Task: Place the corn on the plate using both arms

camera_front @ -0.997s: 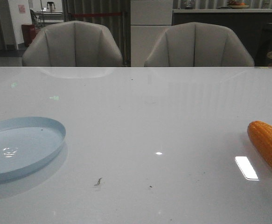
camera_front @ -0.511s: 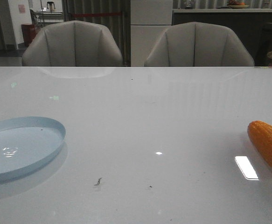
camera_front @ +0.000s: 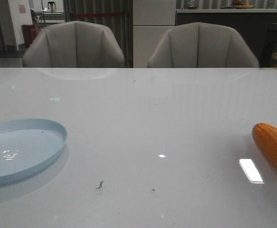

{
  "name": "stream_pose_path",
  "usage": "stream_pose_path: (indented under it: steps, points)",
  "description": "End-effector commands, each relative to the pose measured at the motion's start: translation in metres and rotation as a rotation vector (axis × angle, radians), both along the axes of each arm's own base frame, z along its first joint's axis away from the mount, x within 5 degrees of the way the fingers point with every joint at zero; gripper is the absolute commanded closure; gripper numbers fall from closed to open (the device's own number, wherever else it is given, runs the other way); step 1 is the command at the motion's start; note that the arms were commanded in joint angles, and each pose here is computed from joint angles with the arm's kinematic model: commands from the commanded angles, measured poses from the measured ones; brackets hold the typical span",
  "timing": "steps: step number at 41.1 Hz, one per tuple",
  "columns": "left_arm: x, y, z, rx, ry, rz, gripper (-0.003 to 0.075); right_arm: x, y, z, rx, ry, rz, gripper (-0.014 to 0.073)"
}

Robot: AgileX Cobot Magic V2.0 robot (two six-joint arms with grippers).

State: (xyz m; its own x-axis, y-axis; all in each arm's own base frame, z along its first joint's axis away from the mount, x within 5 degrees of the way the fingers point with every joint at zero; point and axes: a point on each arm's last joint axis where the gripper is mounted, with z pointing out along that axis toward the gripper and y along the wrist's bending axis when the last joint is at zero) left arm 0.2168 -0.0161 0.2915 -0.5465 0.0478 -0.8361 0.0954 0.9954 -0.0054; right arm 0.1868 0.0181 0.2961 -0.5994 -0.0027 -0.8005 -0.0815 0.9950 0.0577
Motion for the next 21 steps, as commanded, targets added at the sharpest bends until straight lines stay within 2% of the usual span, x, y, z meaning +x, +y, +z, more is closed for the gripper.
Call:
stream_pose_path:
  steps: [1,9,21]
  points:
    - [0.017,0.002,0.017,-0.022,-0.001,0.018,0.0268,0.005,-0.001,0.019,0.009,-0.115,-0.008,0.0129]
    - [0.055,0.015,0.005,-0.023,0.171,0.065,0.0267,0.005,-0.001,0.018,0.008,-0.111,-0.008,0.0129]
    - [0.096,0.017,-0.039,-0.054,0.42,0.075,0.027,0.005,-0.001,0.018,0.008,-0.111,-0.008,0.0129]
